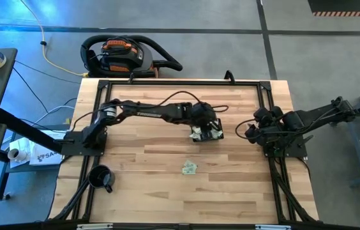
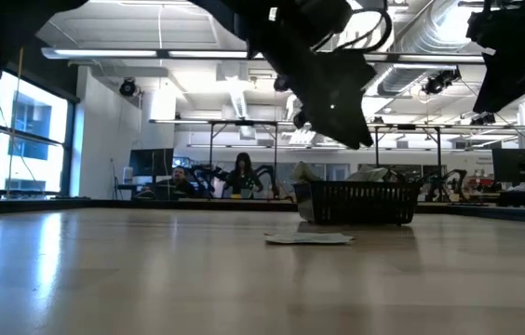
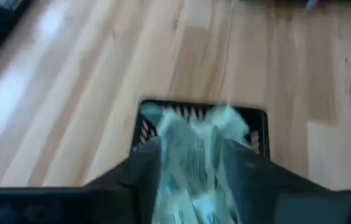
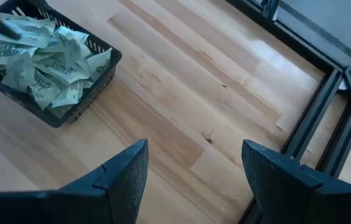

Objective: Pick and place Stevia / Truvia into bins
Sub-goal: Put the green stevia packet into the black bin

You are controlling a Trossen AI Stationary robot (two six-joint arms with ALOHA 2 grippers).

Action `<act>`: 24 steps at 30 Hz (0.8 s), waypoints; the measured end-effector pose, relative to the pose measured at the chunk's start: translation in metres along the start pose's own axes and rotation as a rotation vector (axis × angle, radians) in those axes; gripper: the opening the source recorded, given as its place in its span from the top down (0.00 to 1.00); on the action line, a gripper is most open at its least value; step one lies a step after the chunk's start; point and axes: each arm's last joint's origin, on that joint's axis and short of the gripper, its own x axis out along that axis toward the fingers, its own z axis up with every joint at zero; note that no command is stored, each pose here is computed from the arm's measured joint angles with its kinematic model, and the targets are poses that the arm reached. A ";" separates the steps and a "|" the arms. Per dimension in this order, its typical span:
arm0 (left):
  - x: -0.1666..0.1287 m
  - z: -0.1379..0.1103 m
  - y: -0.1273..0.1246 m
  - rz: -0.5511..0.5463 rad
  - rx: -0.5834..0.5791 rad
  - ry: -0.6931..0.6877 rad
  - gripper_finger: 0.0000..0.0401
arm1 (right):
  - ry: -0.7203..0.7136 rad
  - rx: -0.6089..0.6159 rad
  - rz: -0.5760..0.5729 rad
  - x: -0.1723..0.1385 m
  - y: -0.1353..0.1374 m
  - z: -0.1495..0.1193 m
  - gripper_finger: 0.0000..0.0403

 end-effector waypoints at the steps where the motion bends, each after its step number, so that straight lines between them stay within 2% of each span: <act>1: -0.001 0.000 -0.001 0.002 0.004 0.025 0.47 | 0.006 0.000 0.001 0.000 0.001 0.000 0.38; 3: -0.006 0.000 -0.004 0.000 0.018 0.107 0.39 | 0.010 0.001 0.001 0.001 0.001 0.000 0.38; 5: -0.025 0.008 -0.007 -0.024 0.019 0.182 0.32 | 0.017 0.002 0.004 0.001 0.001 0.000 0.38; 7: -0.048 0.018 -0.015 -0.073 0.018 0.215 0.28 | 0.012 0.001 0.002 0.001 0.001 0.000 0.38; 9: -0.066 0.016 -0.027 -0.143 0.042 0.296 0.27 | -0.007 -0.003 -0.008 0.001 0.001 0.001 0.38; 13: -0.070 -0.006 -0.062 -0.216 0.141 0.454 0.31 | -0.057 -0.024 -0.030 0.001 0.000 0.002 0.38; 17: -0.065 -0.031 -0.102 -0.279 0.241 0.471 0.37 | -0.073 -0.047 -0.037 0.001 0.000 0.003 0.38; 19: -0.057 -0.051 -0.118 -0.303 0.244 0.513 0.40 | -0.070 -0.048 -0.036 0.001 0.001 0.003 0.38; 24: -0.049 -0.074 -0.147 -0.329 0.201 0.435 0.44 | -0.052 -0.080 -0.027 0.001 0.001 0.002 0.38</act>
